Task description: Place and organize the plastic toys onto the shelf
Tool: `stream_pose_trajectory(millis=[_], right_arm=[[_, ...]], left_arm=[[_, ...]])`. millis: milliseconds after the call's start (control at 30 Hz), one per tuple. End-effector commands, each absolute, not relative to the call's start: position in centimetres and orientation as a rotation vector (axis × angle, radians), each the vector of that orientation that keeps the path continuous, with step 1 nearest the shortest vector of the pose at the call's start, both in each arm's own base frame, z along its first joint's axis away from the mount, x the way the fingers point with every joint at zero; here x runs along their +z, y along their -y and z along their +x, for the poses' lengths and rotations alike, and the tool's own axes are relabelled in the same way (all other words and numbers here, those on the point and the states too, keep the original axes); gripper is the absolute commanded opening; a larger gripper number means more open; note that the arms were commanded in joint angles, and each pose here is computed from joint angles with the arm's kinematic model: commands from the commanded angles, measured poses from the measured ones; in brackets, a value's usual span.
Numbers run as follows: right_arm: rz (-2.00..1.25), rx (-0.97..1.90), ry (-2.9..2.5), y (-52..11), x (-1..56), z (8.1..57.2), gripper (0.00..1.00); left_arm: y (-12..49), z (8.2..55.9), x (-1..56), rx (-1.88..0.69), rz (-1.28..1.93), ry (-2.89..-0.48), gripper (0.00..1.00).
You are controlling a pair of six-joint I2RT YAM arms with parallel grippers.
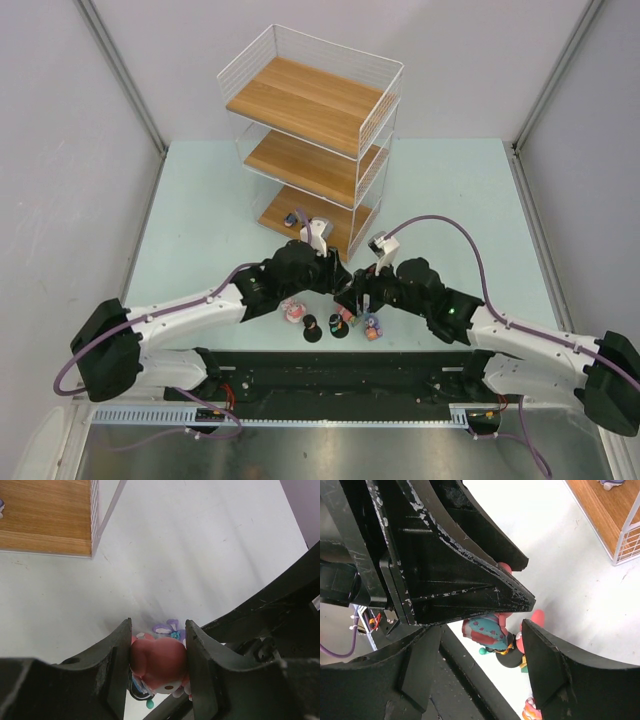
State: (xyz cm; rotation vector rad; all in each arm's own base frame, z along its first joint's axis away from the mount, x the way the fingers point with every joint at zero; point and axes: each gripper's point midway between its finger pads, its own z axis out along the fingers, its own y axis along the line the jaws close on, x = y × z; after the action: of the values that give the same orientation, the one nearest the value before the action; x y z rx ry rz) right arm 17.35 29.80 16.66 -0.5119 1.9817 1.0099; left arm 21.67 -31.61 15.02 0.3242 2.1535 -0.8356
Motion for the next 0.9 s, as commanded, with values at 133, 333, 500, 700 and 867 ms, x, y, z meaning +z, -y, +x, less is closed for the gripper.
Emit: stream_pose_trajectory(millis=[133, 333, 500, 700, 867], right_arm=[[-0.484, 1.037, -1.954, -30.6, 17.2, 17.8, 0.62], [-0.483, 1.041, -1.952, -30.8, 17.1, 17.9, 0.43], [-0.482, 1.043, -1.956, -30.9, 17.0, 17.9, 0.20], [-0.499, 1.052, -1.962, -31.1, 16.8, 17.7, 0.00], [-0.463, 1.024, -1.921, -29.9, 18.3, 17.9, 0.00]], left_arm=[[33.4, 21.7, 17.8, -0.960, 0.301, -2.080, 0.00], [33.5, 21.5, 17.9, -0.973, 0.301, -2.077, 0.00], [33.3, 21.4, 17.8, -0.977, 0.300, -2.075, 0.00], [33.1, 21.1, 18.4, -1.012, 0.282, -2.043, 0.37], [31.8, 20.8, 20.5, -1.070, 0.195, -1.959, 0.98]])
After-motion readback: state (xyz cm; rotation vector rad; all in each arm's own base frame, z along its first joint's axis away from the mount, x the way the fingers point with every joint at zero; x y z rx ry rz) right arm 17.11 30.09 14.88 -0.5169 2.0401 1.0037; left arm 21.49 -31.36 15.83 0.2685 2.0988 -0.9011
